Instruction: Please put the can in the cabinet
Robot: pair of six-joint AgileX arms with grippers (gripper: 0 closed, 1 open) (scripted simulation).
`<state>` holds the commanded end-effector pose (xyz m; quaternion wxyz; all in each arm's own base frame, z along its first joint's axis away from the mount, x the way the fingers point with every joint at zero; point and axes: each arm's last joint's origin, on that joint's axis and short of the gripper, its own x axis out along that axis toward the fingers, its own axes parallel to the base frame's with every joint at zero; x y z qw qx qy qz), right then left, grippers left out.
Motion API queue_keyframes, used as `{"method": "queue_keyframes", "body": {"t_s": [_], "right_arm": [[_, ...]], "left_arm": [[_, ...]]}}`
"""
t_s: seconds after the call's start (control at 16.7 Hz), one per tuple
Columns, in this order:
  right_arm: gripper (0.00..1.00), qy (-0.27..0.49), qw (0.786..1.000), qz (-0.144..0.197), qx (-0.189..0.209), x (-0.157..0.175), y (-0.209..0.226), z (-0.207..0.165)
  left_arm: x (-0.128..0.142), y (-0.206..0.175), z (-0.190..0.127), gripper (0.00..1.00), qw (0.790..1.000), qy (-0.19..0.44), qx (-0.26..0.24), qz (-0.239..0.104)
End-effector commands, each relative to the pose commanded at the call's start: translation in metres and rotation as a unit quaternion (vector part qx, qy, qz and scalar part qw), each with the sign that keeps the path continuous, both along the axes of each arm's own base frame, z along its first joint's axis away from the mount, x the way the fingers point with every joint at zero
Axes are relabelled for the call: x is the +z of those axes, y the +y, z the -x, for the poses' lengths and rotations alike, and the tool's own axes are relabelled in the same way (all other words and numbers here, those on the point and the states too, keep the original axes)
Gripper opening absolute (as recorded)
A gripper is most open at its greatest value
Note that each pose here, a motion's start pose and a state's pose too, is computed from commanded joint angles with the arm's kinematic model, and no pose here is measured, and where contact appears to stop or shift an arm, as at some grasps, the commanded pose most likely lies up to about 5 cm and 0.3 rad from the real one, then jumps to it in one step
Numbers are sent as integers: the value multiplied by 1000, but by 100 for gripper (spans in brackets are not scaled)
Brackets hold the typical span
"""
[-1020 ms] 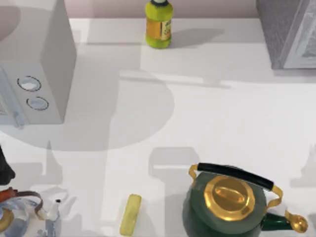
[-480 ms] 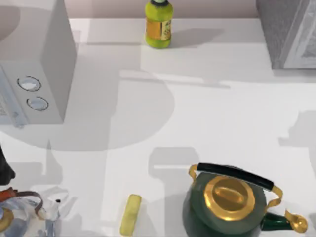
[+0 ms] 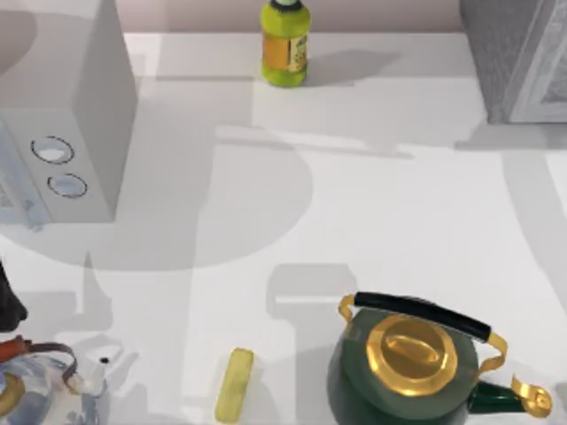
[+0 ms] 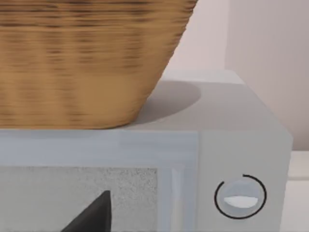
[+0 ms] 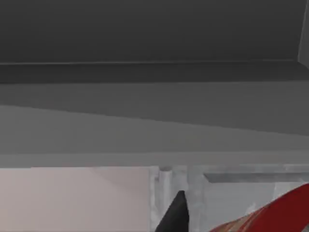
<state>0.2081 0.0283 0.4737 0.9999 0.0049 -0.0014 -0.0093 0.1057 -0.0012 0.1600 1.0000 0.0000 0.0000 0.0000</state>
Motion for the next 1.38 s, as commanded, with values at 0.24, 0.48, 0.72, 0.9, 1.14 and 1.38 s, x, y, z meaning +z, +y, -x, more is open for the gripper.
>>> {"method": "queue_keyframes", "body": {"t_s": [0.24, 0.48, 0.72, 0.9, 1.14, 1.38], "right_arm": [[0, -3, 1000, 1, 7, 31, 13, -33], [0, 5, 1000, 4, 10, 36, 19, -48], [0, 5, 1000, 3, 9, 35, 18, -48], [0, 13, 1000, 4, 8, 36, 18, -56], [0, 32, 999, 7, 7, 43, 21, -95], [0, 2, 1000, 1, 10, 67, 24, -135]], "left_arm": [[0, 0, 0, 100, 1000, 0, 0, 0], [0, 0, 0, 100, 1000, 0, 0, 0], [0, 0, 0, 100, 1000, 0, 0, 0], [0, 0, 0, 100, 1000, 0, 0, 0], [0, 0, 0, 100, 1000, 0, 0, 0], [0, 0, 0, 100, 1000, 0, 0, 0]]}}
